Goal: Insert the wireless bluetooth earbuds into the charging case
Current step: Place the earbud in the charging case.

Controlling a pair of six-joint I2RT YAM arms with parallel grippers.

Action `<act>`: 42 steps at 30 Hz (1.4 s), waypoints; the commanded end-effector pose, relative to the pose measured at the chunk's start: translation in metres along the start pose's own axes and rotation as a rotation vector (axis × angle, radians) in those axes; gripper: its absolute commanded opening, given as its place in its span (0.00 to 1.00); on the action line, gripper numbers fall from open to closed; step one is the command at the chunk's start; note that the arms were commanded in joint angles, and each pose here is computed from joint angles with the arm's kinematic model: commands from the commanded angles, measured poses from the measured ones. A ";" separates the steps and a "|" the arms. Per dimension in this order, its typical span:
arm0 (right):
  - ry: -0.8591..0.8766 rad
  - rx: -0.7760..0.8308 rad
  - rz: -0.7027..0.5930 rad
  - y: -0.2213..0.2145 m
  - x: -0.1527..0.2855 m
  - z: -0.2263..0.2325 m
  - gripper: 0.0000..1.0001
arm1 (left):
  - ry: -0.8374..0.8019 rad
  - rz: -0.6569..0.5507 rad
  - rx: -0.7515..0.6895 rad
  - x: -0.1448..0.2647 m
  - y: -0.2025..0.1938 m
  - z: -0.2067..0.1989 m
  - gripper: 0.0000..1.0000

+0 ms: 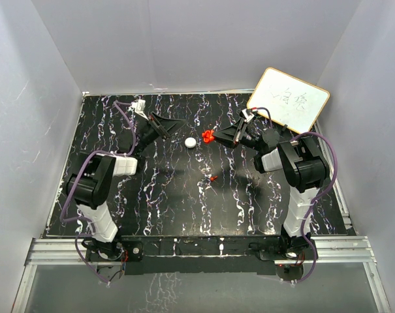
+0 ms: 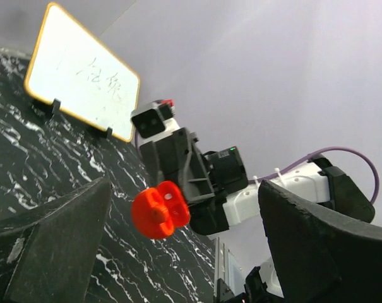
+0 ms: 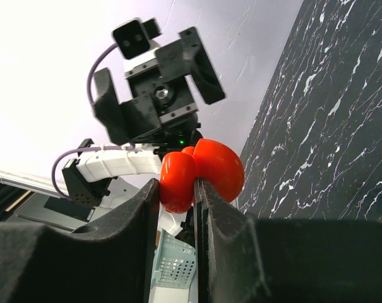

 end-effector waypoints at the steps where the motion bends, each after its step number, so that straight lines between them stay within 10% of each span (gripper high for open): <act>1: 0.216 0.288 -0.066 0.010 -0.002 0.042 0.00 | -0.056 0.022 -0.090 -0.003 0.003 -0.031 0.99; 42: 0.217 0.270 -0.078 0.017 -0.005 0.036 0.00 | -0.030 0.272 -0.031 -0.016 -0.061 -0.050 0.99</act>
Point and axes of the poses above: each gripper's point midway between its finger pads, its own x axis back along the fingers, its own z axis along the line the jaws close on, y = z × x, the point moved 7 cm from there along x, back along the fingers, and after that the axes turned 14 degrees about x, right-handed, at the moved point
